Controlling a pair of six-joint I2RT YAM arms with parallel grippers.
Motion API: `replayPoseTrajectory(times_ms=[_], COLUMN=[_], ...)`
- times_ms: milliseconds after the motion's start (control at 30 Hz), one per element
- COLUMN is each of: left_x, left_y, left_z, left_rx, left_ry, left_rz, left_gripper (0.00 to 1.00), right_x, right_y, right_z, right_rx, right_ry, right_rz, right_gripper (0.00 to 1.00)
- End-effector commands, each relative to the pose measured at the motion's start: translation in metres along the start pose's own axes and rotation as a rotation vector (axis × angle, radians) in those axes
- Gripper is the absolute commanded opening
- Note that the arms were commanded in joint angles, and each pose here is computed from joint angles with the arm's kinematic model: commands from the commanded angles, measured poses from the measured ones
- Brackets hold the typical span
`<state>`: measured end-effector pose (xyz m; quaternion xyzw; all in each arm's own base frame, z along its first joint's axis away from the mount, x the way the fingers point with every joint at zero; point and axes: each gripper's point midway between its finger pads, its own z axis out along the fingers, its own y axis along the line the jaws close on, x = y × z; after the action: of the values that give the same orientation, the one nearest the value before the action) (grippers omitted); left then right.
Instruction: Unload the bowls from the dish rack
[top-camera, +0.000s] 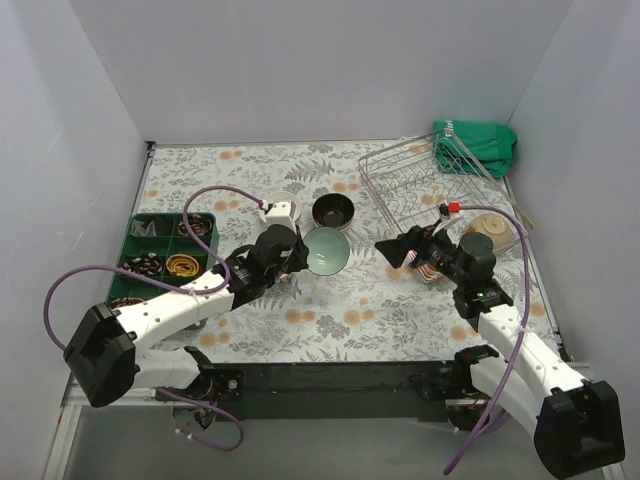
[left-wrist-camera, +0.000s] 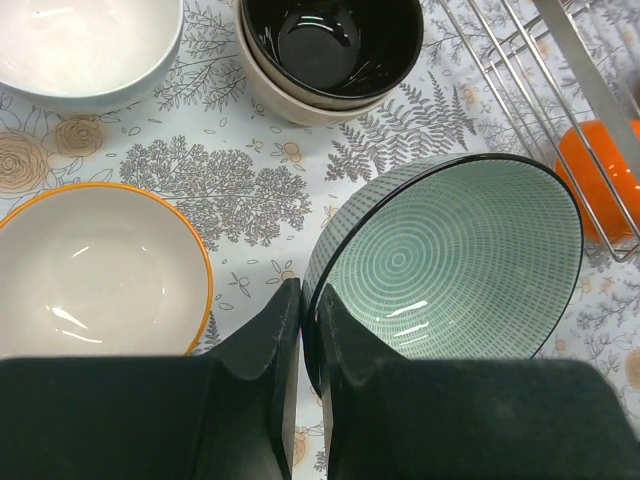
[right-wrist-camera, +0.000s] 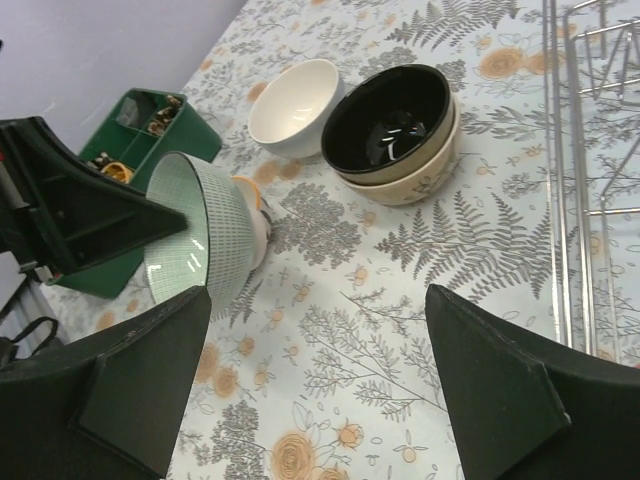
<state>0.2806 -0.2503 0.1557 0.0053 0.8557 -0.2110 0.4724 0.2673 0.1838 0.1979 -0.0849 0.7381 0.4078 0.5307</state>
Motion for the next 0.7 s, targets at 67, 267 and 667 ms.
replayPoseTrajectory(times_ms=[67, 267, 667], left_x=[-0.002, 0.013, 0.036], left_y=[-0.004, 0.001, 0.004], left_z=[0.008, 0.025, 0.068], left_rx=[-0.023, -0.037, -0.039], left_ry=[0.099, 0.216, 0.348], left_rz=[0.042, 0.036, 0.019], left_gripper=[0.0, 0.0, 0.0], right_x=[-0.026, -0.023, -0.021], right_y=[-0.01, -0.014, -0.016], right_z=[-0.004, -0.005, -0.007], right_rx=[0.092, 0.135, 0.157], right_ry=[-0.062, -0.061, -0.07], right_rz=[-0.128, -0.152, -0.173], right_gripper=[0.98, 0.98, 0.98])
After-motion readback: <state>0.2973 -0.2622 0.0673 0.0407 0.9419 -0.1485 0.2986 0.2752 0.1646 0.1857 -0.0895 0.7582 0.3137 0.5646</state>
